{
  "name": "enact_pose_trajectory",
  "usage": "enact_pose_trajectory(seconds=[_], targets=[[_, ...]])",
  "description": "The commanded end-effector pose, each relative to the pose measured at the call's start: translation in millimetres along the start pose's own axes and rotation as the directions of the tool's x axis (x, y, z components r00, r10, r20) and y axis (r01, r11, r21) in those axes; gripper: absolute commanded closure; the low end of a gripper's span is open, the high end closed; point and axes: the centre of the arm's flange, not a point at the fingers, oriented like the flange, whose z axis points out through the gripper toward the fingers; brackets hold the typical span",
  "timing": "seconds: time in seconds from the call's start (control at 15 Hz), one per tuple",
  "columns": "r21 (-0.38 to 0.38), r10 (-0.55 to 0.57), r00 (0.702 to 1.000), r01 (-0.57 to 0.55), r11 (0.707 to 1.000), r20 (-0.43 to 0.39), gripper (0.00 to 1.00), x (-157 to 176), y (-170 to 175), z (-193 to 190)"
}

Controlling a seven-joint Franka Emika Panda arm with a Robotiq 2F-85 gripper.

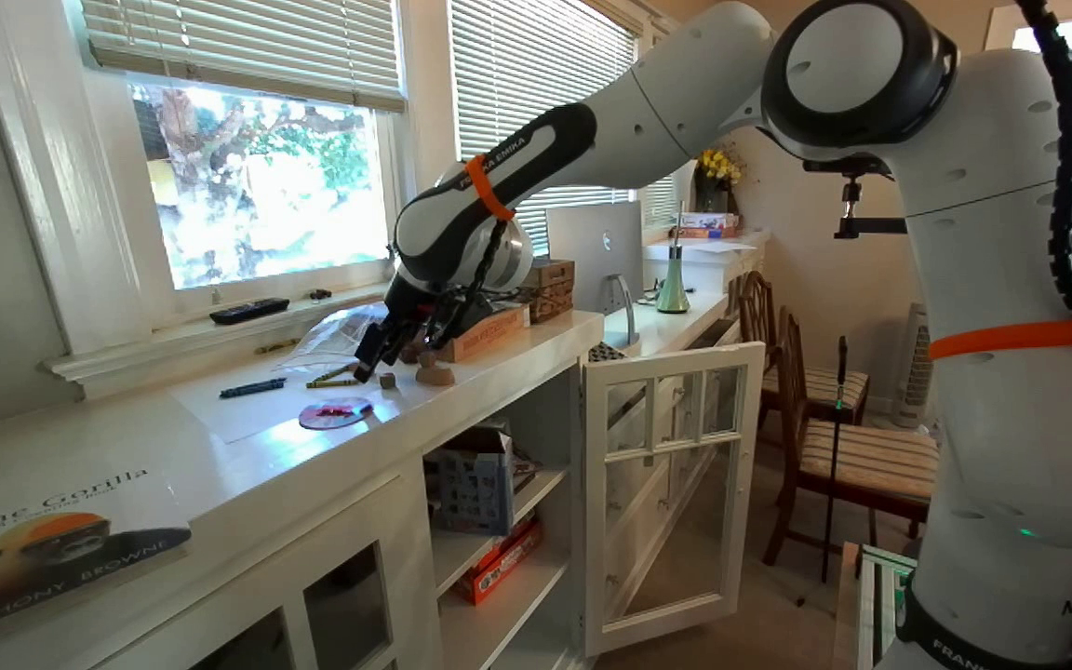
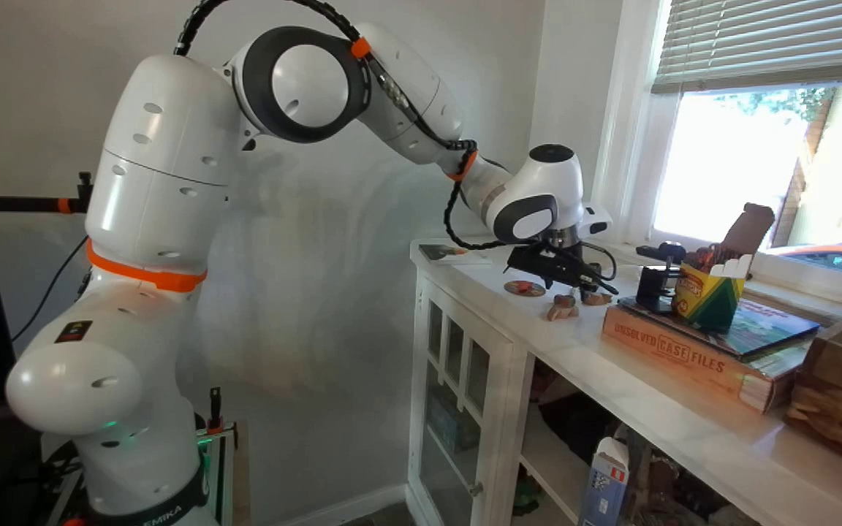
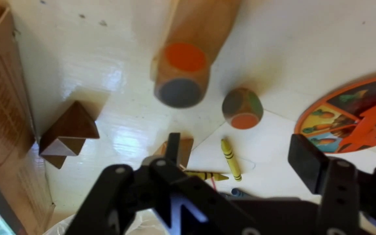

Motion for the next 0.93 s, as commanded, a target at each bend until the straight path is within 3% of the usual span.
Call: enact_pose_trajectory(seconds=[0.0, 0.07, 0.13, 0.6, 0.67, 0.73, 0.87], targets=[[0.001, 0.002, 1.0, -0.002, 1.0, 0.02, 0.17, 1.7, 1.0, -2.0], [0.001, 0.001, 1.0, -0.002, 1.0, 0.022, 0.29, 1.3, 1.0, -2.3], [0.002, 0.001, 1.0, -0.001, 1.0, 0.024, 0.29, -0.8, 1.1, -5.1], [-0.006, 0.013, 0.997, -0.012, 1.0, 0.073, 0.84, -3.0, 3.5, -6.5], [-0.007, 0.013, 0.997, -0.013, 1.0, 0.08, 0.56, -3.9, 4.0, -7.0], [-0.009, 0.014, 0.996, -0.014, 1.0, 0.087, 0.47, -4.5, 4.6, -8.1], [-0.009, 0.015, 0.995, -0.014, 1.0, 0.098, 0.41, -4.6, 5.1, -8.6]])
